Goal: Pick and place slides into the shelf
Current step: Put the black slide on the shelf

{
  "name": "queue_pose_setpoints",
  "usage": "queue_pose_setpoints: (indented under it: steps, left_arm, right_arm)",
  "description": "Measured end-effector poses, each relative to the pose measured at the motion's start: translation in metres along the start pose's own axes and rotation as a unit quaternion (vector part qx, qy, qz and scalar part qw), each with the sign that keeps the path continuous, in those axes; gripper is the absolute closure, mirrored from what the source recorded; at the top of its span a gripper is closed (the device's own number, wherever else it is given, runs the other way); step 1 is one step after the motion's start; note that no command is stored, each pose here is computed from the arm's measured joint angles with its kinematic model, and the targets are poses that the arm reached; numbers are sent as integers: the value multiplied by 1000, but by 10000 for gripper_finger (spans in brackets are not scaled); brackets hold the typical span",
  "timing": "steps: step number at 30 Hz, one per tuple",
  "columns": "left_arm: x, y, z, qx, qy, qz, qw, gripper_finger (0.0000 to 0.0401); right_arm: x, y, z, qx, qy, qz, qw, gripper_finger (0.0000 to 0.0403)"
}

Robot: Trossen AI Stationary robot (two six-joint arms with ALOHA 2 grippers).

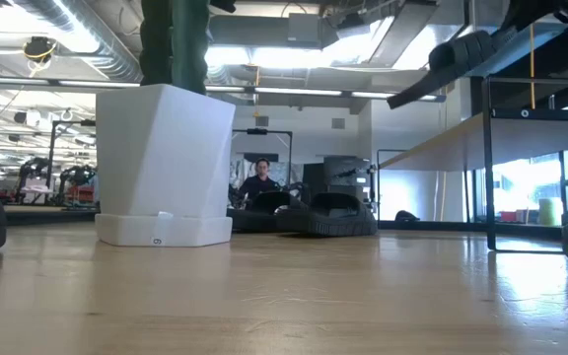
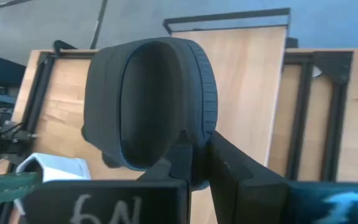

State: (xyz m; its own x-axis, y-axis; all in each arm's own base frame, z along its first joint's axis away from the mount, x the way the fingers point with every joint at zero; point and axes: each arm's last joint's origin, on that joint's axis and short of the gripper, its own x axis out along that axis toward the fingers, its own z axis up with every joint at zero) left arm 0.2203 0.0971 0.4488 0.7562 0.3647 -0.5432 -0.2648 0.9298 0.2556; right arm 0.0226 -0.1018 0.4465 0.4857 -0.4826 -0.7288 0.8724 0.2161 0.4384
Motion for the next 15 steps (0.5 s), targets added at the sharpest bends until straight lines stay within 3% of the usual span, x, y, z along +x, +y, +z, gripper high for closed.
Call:
queue_pose_setpoints:
  steps: [15]
  left_arm:
    - [0, -1, -2, 0, 11, -3, 1000, 194]
  right_arm:
    - [12, -19, 16, 21, 9, -32, 999, 371]
